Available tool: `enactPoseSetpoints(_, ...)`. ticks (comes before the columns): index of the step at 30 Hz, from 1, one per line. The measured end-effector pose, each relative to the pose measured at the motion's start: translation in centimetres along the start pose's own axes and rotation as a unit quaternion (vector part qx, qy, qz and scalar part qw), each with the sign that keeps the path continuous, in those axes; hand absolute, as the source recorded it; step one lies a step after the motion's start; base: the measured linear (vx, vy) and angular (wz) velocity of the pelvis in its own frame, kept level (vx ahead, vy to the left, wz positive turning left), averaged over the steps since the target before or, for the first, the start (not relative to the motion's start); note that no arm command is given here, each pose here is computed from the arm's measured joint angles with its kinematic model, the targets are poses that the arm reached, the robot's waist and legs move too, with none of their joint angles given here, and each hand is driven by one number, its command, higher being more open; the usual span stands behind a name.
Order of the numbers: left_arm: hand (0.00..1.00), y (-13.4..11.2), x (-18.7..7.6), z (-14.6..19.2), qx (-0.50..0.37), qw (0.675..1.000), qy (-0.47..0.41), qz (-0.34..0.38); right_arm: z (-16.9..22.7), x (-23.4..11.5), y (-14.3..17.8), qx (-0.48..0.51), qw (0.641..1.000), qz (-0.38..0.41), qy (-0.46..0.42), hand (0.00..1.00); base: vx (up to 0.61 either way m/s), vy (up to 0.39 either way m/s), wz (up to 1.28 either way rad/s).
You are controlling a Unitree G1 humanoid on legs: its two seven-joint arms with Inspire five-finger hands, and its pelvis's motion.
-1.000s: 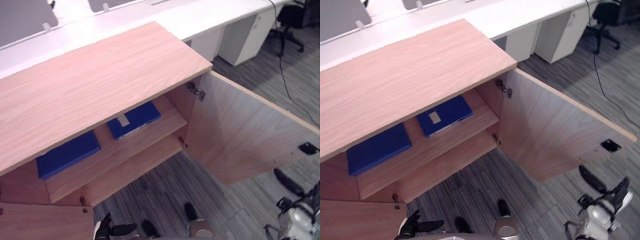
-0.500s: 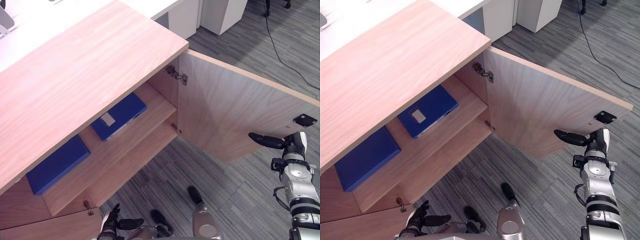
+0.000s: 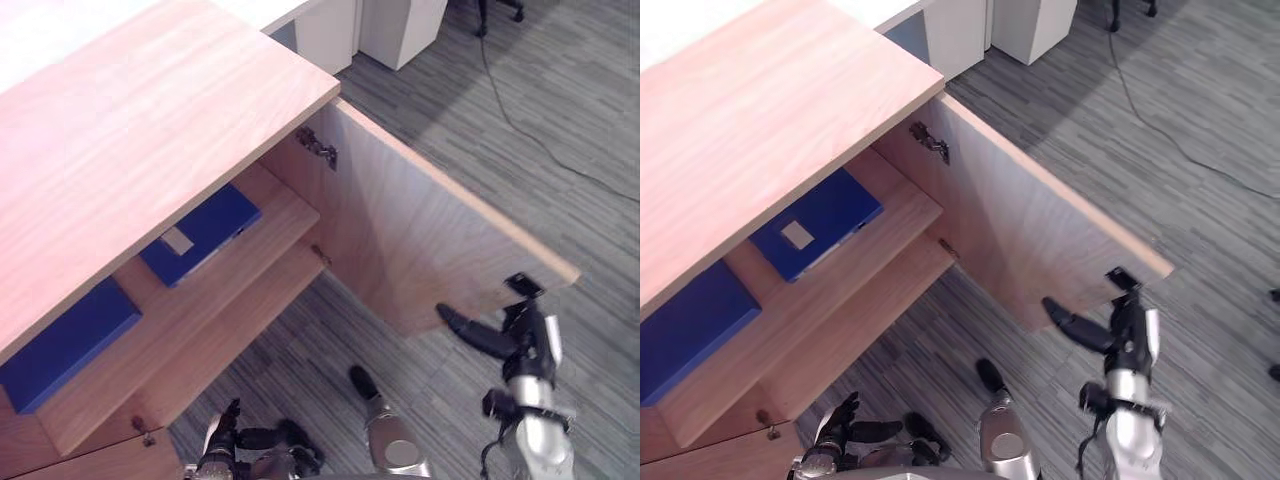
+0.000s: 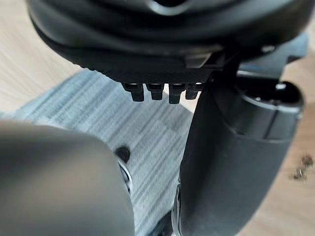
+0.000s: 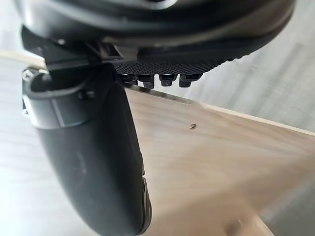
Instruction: Walk over to the cabinet, pick up the folder, carry it to the office cabinet, place the folder inside the office cabinet, then close the office cabinet door
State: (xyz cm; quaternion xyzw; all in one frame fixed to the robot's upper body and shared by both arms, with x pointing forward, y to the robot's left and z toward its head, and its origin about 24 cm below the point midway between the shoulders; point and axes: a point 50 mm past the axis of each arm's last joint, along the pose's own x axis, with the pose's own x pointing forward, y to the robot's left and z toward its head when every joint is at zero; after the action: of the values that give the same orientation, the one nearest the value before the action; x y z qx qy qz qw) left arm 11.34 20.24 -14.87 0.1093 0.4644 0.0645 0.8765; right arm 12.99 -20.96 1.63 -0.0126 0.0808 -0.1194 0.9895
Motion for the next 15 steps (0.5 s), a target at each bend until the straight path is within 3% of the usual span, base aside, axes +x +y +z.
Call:
enactPoseSetpoints(4,1.0,0.7,0.4,0.9,0.031,0.999,-0.01,0.001,-1.2,-2.3,2.3,-0.003,0.993,0.106,0.045,1.0,-0.04,-0.024,0.01)
enactPoseSetpoints(10,1.0,1.6,1.2,2.8,0.081,0.996,-0.031,0.0,-1.9,-4.1,6.9,-0.005,0.952,0.296,0.07,1.0,-0.08,-0.033,0.38)
enactPoseSetpoints(15,1.0,1.5,1.2,2.9,0.085,0.996,-0.031,-0.002,0.4,-1.2,10.1,-0.016,0.931,0.365,-0.005,1.0,-0.07,-0.03,0.84)
